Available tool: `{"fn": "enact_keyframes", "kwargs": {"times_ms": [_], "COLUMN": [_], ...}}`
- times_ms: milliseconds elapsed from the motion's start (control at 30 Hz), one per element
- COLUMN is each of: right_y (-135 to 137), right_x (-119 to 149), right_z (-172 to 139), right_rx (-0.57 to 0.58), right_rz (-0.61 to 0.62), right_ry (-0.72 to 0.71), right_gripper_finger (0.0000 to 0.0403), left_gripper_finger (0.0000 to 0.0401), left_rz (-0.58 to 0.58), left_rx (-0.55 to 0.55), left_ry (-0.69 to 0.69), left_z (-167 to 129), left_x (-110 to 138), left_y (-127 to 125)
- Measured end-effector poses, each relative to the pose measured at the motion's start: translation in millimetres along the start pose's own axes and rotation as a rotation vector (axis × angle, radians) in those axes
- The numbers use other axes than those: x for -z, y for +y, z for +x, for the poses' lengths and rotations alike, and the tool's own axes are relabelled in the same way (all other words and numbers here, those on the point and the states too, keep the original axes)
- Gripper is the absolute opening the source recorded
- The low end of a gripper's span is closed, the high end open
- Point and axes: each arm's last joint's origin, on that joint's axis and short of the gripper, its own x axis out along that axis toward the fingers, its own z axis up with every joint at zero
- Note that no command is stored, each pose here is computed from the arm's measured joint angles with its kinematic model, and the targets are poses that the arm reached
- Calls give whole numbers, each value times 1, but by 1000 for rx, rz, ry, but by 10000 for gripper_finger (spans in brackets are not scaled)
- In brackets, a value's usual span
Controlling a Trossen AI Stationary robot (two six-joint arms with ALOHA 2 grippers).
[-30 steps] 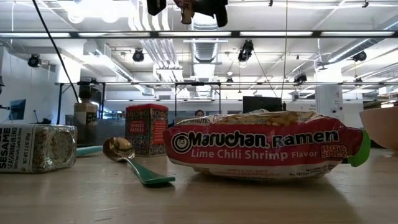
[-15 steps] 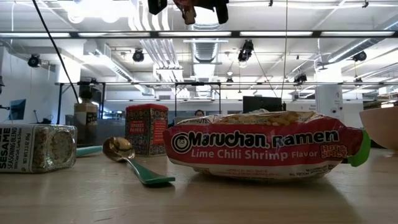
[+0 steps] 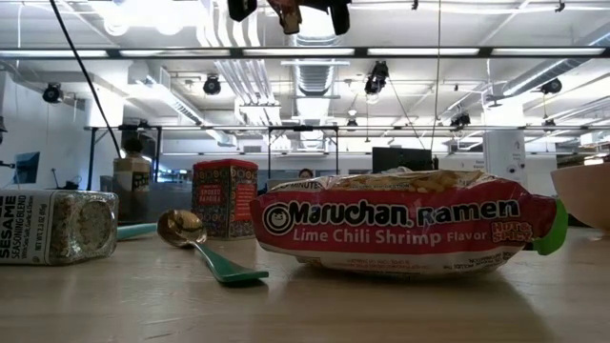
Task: Pick & Place Food Item
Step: Put the orange seasoning bag into the black bin
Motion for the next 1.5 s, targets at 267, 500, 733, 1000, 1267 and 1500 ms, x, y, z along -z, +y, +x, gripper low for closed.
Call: {"fn": "enact_keyframes", "kwargs": {"times_ms": [267, 500, 733, 1000, 1267, 1500], "right_y": [0, 0, -1, -1, -1, -2], "right_x": [5, 12, 14, 17, 20, 21], "right_z": [0, 0, 0, -1, -1, -2], "right_rx": [-17, -23, -24, -24, -19, -13], "right_rz": [2, -22, -26, -24, -10, 6], "right_ry": [51, 121, 147, 175, 201, 218], "right_gripper_finger": [27, 27, 27, 27, 27, 27], "left_gripper_finger": [170, 274, 291, 291, 291, 291], "left_rz": [-7, -79, -90, -130, -68, 1], "left_rx": [21, 27, 3, -37, -98, -103], "left_ry": [22, 125, 138, 213, 279, 362], "left_z": [-1, 0, 2, 20, 20, 28], "left_x": [2, 12, 13, 19, 3, -6], "left_y": [-1, 2, 3, 15, 12, 11]}}
